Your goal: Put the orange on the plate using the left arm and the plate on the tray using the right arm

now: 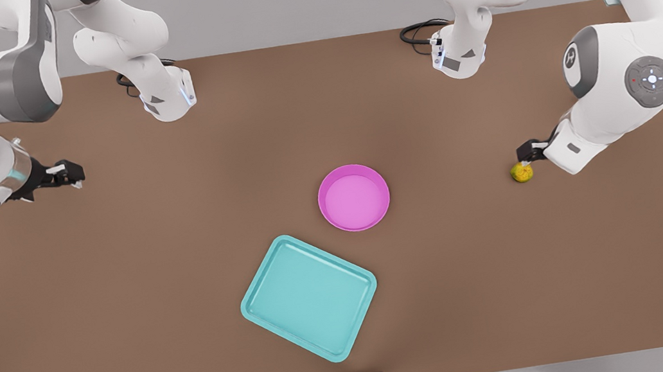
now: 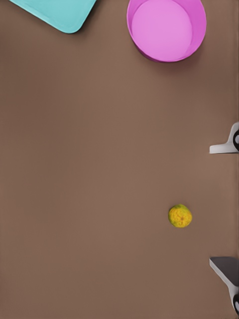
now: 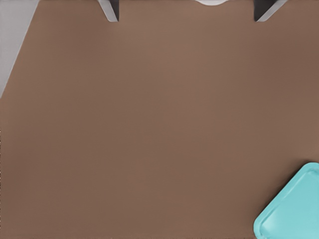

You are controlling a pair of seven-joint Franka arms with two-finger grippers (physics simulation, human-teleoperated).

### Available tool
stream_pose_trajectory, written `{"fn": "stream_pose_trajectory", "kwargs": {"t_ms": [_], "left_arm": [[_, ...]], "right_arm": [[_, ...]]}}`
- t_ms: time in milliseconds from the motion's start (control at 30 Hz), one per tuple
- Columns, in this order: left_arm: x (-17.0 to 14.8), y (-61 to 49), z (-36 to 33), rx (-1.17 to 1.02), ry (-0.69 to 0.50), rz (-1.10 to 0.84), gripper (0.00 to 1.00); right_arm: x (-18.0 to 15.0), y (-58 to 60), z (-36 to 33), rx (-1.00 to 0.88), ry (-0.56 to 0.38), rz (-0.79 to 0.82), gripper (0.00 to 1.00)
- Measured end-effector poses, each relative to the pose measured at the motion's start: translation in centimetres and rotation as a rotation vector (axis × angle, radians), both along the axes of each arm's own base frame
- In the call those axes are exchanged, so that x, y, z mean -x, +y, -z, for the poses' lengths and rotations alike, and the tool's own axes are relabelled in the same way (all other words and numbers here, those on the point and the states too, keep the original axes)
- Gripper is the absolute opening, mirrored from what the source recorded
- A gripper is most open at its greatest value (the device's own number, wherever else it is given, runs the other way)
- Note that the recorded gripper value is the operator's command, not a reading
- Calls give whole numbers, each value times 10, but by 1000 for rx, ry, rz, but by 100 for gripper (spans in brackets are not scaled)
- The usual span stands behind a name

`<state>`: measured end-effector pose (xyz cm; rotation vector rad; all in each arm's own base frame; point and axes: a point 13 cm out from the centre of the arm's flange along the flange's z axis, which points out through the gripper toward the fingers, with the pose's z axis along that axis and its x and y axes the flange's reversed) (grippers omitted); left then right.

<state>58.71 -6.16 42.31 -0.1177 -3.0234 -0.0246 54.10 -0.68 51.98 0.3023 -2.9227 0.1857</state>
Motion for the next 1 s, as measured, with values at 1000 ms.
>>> {"fn": "stream_pose_trajectory", "kwargs": {"t_ms": [1000], "left_arm": [[128,142,381,-39,220,25,100]], "right_arm": [[-7,1,7,3,-10,19,100]]}}
